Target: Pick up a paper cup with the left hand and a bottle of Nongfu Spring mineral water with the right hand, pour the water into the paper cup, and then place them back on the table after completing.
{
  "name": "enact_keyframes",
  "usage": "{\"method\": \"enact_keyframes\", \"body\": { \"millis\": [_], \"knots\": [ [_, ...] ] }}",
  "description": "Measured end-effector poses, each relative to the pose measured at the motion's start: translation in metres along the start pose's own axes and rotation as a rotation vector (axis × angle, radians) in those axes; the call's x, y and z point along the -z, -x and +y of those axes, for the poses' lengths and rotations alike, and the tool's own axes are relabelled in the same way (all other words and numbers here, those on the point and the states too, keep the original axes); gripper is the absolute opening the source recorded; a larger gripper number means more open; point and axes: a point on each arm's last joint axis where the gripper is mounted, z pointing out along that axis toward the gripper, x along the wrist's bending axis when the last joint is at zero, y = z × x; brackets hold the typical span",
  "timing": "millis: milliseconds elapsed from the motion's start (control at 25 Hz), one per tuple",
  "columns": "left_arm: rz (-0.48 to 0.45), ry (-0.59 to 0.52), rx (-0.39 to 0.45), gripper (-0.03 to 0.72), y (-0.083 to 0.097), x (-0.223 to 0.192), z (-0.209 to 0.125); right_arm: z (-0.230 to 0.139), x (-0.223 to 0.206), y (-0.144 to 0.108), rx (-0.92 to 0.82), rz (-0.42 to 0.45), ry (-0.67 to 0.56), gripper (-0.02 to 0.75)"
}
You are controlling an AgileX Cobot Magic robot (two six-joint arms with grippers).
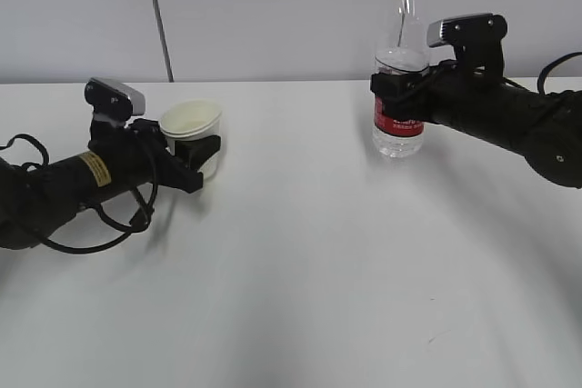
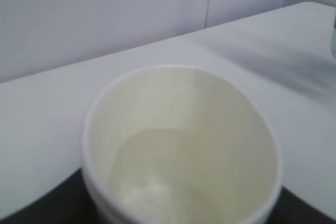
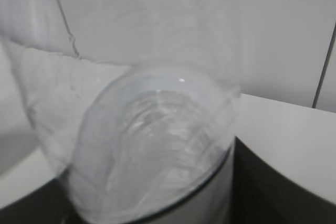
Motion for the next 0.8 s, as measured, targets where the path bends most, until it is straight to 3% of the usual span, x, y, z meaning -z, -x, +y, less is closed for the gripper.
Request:
{"method": "enact_keyframes", "body": {
  "millis": [360,800],
  "knots": [
    [0.134,0.021,-0.013,0.396,-0.022,0.007,0.001,0.001,0.0,0.0,-0.017,0.005,0.015,0.395],
    [0.2,-0.024,0.013,0.396,-0.028,0.008,-0.007,0.002,0.0,-0.001,-0.023,0.011,0.027,0.395]
  ]
}}
